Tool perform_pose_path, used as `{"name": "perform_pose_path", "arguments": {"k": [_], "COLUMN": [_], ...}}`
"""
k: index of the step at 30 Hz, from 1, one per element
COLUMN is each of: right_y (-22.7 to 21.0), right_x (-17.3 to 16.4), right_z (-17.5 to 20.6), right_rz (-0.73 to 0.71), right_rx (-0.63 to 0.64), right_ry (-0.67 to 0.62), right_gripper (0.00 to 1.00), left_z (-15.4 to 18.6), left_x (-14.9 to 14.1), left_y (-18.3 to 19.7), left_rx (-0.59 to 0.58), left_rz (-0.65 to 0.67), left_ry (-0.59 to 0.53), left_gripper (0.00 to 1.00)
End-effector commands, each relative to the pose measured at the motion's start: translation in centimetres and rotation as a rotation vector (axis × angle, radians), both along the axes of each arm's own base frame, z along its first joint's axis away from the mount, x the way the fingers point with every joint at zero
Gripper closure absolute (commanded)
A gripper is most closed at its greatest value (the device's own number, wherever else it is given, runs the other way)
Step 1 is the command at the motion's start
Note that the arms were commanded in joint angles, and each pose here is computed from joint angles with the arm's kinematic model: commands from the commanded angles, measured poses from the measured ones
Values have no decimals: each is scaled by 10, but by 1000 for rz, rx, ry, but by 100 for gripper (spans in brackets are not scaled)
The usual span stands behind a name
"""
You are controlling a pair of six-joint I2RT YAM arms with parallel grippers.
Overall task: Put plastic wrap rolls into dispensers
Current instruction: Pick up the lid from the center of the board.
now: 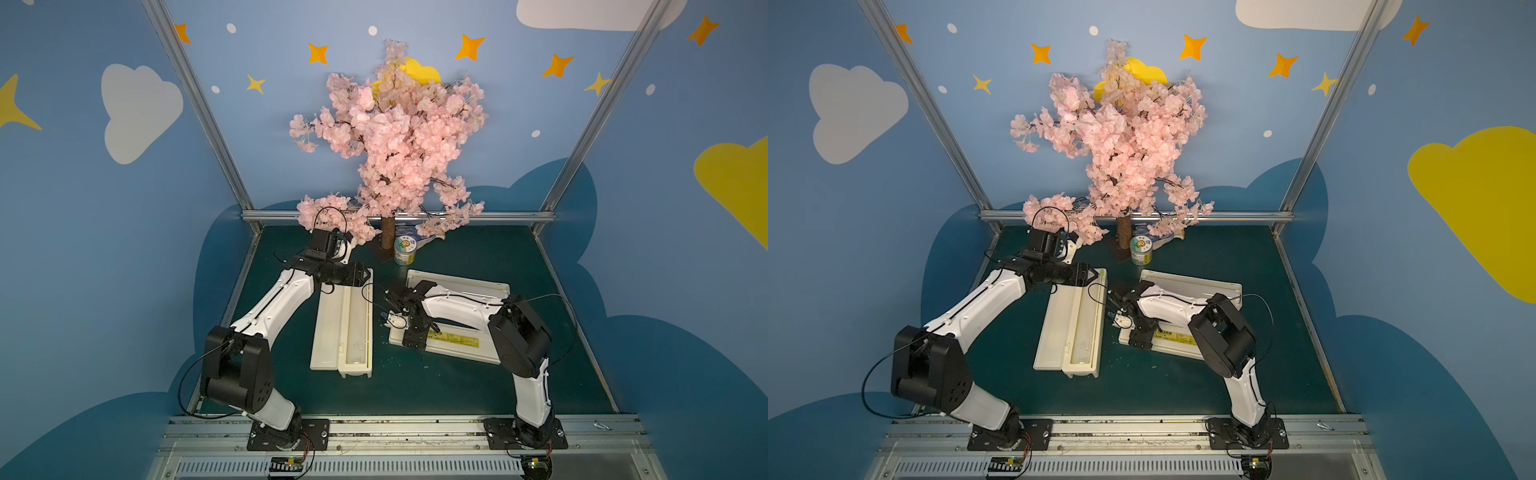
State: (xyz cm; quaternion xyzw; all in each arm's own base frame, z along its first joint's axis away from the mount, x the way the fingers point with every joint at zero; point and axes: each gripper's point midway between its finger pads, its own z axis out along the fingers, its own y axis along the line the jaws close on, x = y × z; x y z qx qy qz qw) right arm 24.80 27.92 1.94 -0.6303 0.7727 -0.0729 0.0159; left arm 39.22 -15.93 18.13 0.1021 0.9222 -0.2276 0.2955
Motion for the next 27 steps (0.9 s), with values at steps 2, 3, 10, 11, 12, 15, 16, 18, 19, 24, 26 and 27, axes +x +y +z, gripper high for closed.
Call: {"name": "perform_pose_path", "arguments": {"k": [2,3,10,11,12,15,16,18,19,24,26,27], "right_y": [-15,-13,-2,-2,-2,-7,-10,-15,-18,-41,-52,-56], "right_x": [-17,-16,-9,-8,-8,-5,-4,-2,-2,8,16,19], "right_z": [-61,-56,-5,0,4,18,25,38,44,76,94,101], "right_rz": [16,22,28,32,39,54,55,60,60,55,61,67], "right_rx": [-50,-30,131,142,150,141,138,142,144,91,61,46], "right_ry": [70,54,-65,-80,-84,-120,-130,-145,-145,-205,-246,-261], "right_gripper": [15,15,26,26,28,29,31,31,31,31,31,31], "left_z": [14,15,32,34,37,41,41,42,43,44,45,45], "left_x": [-2,-2,5,6,7,10,11,13,13,14,14,14], "left_y": [1,1,6,6,7,6,6,5,4,1,1,0], "left_rx": [-20,-19,-23,-27,-30,-37,-38,-44,-49,-62,-66,-67], "left_rz": [0,1,15,15,14,9,7,2,0,-6,-10,-14], "left_ry": [-33,-35,-81,-90,-96,-103,-102,-102,-102,-101,-104,-104], "left_gripper": [25,25,25,25,25,25,25,25,25,25,25,25]}}
